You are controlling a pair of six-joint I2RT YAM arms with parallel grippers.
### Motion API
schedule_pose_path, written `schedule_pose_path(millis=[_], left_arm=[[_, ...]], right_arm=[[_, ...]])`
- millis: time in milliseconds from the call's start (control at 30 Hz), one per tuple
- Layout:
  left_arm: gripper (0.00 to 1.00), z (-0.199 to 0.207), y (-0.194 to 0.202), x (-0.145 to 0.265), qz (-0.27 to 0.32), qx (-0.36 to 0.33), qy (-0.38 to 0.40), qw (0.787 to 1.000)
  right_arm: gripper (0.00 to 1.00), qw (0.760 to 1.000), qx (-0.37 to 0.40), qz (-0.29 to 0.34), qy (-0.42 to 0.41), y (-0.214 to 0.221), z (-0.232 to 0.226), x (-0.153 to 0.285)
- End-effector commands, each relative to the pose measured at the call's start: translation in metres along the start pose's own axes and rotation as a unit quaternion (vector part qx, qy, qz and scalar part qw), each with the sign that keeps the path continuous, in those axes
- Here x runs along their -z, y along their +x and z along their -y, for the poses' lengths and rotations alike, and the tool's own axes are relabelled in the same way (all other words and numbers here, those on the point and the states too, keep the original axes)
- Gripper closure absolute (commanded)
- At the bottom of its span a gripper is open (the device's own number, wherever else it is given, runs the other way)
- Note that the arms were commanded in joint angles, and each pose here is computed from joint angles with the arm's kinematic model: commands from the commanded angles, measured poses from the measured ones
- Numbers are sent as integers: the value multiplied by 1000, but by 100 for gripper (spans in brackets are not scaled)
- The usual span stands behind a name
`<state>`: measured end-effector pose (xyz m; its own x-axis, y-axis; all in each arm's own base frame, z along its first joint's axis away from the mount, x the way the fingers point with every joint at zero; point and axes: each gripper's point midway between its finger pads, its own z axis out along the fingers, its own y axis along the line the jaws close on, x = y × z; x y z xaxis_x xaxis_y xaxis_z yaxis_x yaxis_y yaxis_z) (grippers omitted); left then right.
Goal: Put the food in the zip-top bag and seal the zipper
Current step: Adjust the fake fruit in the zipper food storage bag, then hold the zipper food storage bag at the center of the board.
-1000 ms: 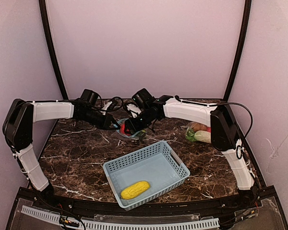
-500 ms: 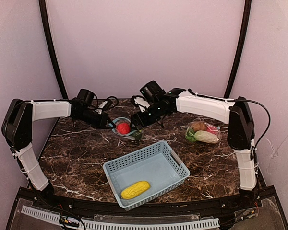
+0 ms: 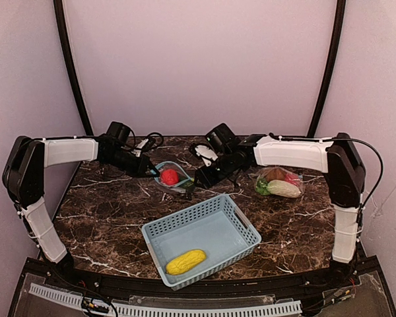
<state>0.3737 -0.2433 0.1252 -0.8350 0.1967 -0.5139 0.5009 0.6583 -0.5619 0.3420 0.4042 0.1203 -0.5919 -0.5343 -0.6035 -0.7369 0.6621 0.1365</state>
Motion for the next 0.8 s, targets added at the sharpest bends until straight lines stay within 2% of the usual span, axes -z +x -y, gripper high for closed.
schedule_pose_path(millis=[0, 300, 633, 767], left_arm=[[99, 3, 0, 2, -7, 5, 4, 1000], [99, 3, 0, 2, -7, 5, 4, 1000], [99, 3, -1, 2, -6, 5, 4, 1000], [99, 3, -1, 2, -6, 4, 5, 1000]], right_arm=[[49, 999, 17, 35, -4, -13, 0, -3], [60, 999, 27, 32, -10, -10, -1, -15], [65, 999, 29, 15, -21, 0, -2, -28], [69, 999, 29, 12, -20, 1, -1, -31]])
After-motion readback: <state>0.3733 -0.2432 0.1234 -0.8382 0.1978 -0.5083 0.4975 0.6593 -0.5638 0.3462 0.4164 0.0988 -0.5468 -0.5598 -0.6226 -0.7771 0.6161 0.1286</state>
